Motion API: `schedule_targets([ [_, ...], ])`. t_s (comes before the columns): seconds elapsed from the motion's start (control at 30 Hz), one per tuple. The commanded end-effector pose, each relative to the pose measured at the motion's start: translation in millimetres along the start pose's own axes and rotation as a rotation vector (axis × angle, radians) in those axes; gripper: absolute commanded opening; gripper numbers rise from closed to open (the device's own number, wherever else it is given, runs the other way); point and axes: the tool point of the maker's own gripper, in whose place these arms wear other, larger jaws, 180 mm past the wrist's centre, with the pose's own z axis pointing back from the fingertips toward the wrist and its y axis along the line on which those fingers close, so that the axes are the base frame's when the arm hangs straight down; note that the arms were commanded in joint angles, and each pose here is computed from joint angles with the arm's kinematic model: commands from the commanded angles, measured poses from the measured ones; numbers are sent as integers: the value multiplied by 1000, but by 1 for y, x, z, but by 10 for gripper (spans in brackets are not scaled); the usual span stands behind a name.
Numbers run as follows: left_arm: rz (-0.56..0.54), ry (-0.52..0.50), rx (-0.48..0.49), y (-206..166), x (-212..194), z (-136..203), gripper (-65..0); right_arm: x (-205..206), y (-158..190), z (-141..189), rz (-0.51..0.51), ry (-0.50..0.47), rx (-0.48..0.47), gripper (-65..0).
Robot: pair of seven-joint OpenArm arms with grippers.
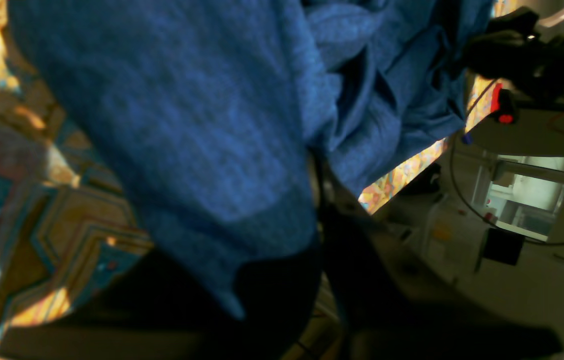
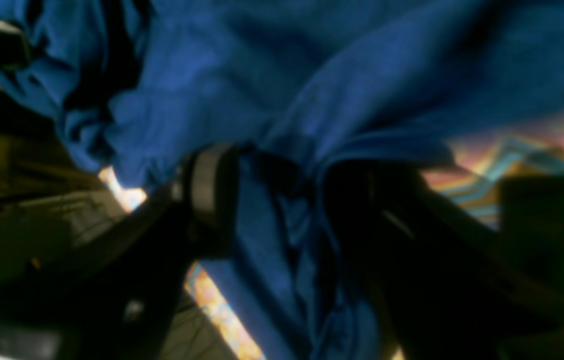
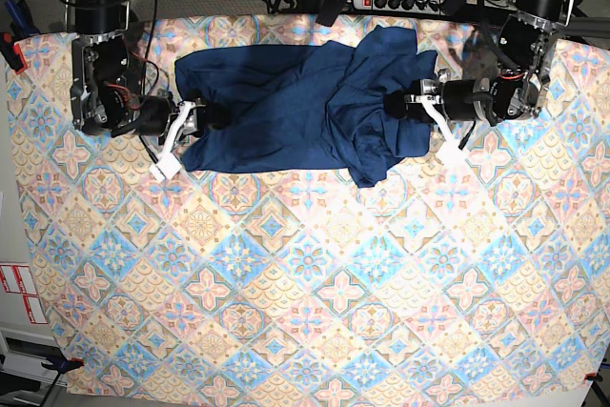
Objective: Fold the T-shirt properly
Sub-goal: 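Grasp the opposite shirt end with the right gripper, left gripper holding, then carry the right gripper's shirt end over toward the left gripper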
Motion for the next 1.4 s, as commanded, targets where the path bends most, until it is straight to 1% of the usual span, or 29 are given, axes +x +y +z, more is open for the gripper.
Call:
schedule_targets([
  [0.0, -21, -27, -16, -5, 11, 5, -650, 12, 9, -2, 15, -39, 31, -347],
  [0.1, -21, -27, -16, -5, 11, 5, -650, 11, 13, -7, 6, -40, 42, -347],
  [0.27, -21, -28, -17, -5, 11, 5, -650, 1, 13, -15, 42, 17, 23, -347],
  [0.37, -15, -35, -30, -9, 12, 2, -650, 0, 17, -22, 48, 17, 21, -347],
  [0.43, -14, -34, -34, -10, 11, 0, -650, -11, 11, -26, 31, 46, 5, -347],
  [0.53, -14, -33, -37, -11, 11, -1, -650, -25, 14, -38, -19, 71, 28, -349],
  [0.6, -11, -36, -43, -13, 11, -2, -650, -28, 18, -44, -31, 74, 40, -374],
  [0.63, -11, -36, -43, -13, 11, -2, -650, -27, 18, -44, -32, 69, 41, -398],
  [0.67, -10, -37, -45, -14, 11, -3, -650, -28, 18, -44, -35, 69, 41, -428],
  [0.73, -10, -38, -44, -14, 11, -2, -650, -15, 17, -44, -20, 56, 39, -487],
  [0.83, -9, -42, -46, -14, 12, -3, -650, -14, 13, -46, -38, 65, 40, -590],
  [0.87, -9, -55, -46, -14, 14, -3, -650, -12, 10, -46, -41, 62, 36, -617],
  [0.9, -9, -64, -50, -15, 15, -4, -650, -7, 7, -44, -41, 51, 30, -629],
  [1.1, 5, -94, -85, -27, 19, -13, -650, 27, -27, -10, 18, 19, -59, -634],
  [1.17, 11, -98, -100, -32, 18, -18, -650, 40, -31, -4, 33, 1, -74, -634],
  [1.27, 6, -97, -105, -38, 17, -27, -650, 56, -40, 9, 28, -43, -97, -635],
  [1.37, -15, -88, -90, -45, 13, -42, -650, 61, -45, 16, 13, -73, -108, -635],
])
